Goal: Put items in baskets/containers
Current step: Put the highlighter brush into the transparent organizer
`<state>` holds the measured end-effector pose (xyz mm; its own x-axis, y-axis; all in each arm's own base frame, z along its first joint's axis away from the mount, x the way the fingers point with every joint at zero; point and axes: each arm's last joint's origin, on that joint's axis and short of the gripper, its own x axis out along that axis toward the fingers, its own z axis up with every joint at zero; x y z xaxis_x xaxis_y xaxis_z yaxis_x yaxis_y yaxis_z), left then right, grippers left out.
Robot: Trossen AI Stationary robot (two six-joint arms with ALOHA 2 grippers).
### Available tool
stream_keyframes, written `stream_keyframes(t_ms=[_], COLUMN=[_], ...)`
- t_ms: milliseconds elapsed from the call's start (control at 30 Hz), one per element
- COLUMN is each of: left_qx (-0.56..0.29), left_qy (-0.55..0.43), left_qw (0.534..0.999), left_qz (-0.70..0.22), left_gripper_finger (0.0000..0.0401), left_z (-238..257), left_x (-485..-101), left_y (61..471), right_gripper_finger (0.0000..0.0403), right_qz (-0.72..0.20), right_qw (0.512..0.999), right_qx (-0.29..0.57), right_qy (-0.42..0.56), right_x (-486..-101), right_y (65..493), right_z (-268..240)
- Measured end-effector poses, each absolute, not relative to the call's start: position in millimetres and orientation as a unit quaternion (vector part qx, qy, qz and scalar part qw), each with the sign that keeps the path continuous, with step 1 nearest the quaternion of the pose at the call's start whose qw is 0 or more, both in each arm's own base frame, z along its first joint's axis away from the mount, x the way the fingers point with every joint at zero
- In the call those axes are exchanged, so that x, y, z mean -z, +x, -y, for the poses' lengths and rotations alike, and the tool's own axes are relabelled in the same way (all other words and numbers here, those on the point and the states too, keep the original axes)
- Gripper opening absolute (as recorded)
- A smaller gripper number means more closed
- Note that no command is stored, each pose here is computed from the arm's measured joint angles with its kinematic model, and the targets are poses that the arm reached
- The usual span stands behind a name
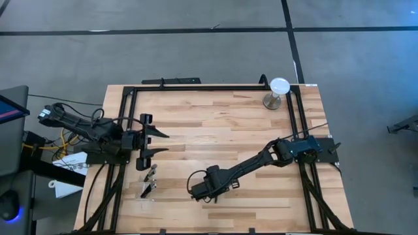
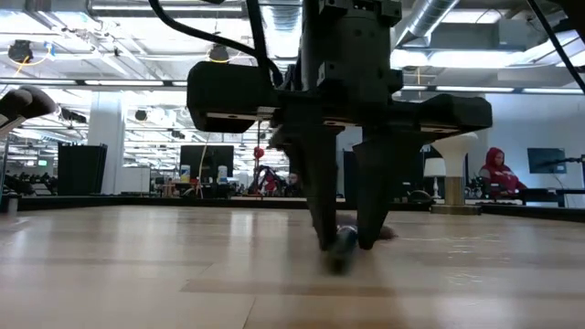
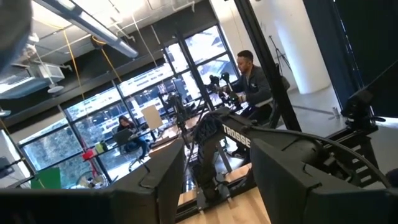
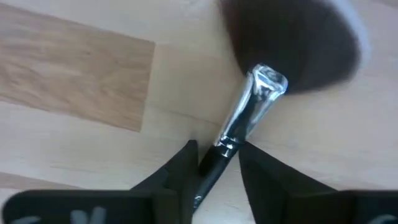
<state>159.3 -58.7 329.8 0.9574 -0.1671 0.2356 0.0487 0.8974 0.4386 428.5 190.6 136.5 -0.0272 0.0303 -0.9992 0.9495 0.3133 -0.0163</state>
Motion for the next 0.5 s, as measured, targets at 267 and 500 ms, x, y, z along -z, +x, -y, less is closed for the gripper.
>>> stream_keyframes(t_ms=[267, 500], left_qx=[0.057, 0.061], left_qy=[0.206, 0.178], left_qw=[0.967, 0.973], left_qz=[0.137, 0.135], left_gripper_finger=[0.0182, 0.0182], left_z=[58.7, 58.7], left_x=[-330.3, -330.3], left_y=[159.1, 159.1], right_gripper_finger=[0.0040, 0.0047], right_qz=[-0.618, -0.595], right_qw=[0.579, 0.653], right_qx=[0.380, 0.375], right_qy=[0.373, 0.282], right_x=[-135.8, -140.3], right_y=[425.8, 415.5], right_z=[-190.7, -205.1])
